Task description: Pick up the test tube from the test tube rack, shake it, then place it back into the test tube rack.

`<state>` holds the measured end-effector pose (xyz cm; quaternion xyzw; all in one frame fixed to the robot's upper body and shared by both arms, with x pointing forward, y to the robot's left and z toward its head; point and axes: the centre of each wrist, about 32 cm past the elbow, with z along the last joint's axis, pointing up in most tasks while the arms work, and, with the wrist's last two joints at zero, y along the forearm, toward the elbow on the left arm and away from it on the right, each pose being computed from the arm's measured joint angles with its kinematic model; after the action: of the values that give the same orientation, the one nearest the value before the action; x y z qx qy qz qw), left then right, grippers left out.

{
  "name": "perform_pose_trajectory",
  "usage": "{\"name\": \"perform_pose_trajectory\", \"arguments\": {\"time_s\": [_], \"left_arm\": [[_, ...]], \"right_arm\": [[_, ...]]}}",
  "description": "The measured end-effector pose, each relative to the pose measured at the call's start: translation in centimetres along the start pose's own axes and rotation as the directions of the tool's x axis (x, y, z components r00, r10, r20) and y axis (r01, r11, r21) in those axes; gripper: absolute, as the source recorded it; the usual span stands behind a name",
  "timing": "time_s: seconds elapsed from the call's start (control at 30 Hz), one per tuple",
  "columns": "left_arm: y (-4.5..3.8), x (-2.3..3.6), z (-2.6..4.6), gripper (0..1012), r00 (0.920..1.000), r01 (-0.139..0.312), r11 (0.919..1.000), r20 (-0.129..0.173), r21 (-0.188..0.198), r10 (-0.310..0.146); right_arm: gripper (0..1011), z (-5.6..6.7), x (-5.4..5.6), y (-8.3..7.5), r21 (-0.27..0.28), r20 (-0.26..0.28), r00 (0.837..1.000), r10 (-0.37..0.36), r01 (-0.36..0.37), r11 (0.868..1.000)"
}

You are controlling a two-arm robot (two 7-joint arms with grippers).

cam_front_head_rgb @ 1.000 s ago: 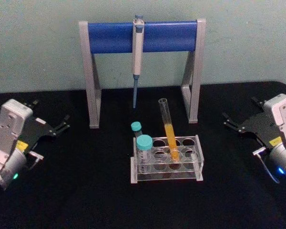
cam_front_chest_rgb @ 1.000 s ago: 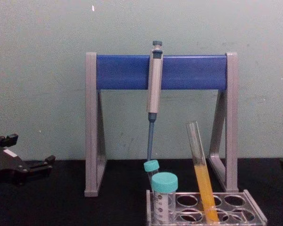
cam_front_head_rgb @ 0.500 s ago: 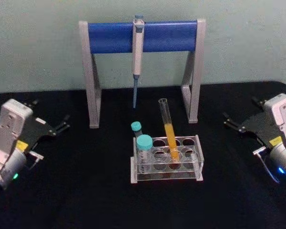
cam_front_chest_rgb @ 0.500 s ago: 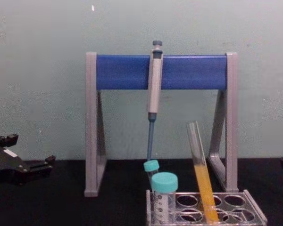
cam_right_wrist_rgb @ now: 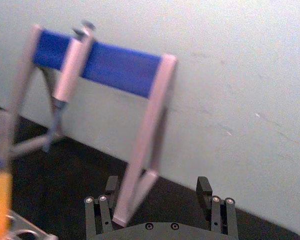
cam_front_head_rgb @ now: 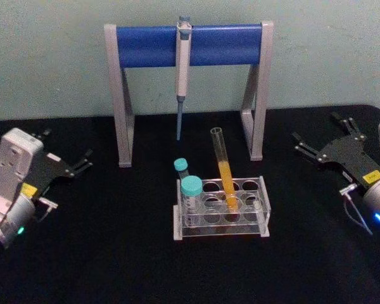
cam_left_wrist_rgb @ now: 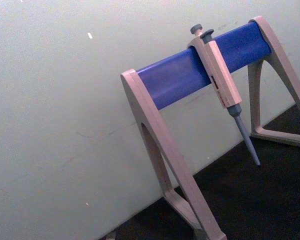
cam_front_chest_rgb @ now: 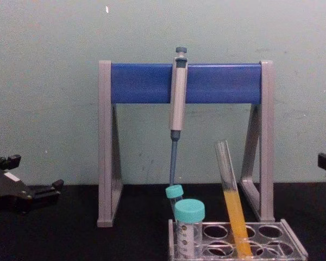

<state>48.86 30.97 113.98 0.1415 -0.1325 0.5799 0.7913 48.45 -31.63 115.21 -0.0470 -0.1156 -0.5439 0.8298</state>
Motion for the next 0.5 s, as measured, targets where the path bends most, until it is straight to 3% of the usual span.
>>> {"name": "perform_pose_trajectory", "arguments": {"time_s": [0.23, 0.33, 0.5], "left_arm": [[0.00, 0.00, 0.00, 1001, 1.0000, 0.000, 1.0000, 0.000, 0.000, 0.000], [0.00, 0.00, 0.00, 1001, 1.0000, 0.000, 1.0000, 0.000, 0.000, 0.000], [0.00, 0.00, 0.00, 1002, 1.0000, 0.000, 1.0000, 0.000, 0.000, 0.000]], "right_arm": [[1000, 0.8, 0.1, -0.3, 0.070, -0.038, 0.991, 0.129, -0.127, 0.989], [1000, 1.1, -0.2, -0.4, 0.092, -0.046, 0.978, 0.203, -0.198, 0.976], [1000, 1.7, -1.2, -0.1, 0.100, -0.042, 0.942, 0.334, -0.328, 0.939]]}}
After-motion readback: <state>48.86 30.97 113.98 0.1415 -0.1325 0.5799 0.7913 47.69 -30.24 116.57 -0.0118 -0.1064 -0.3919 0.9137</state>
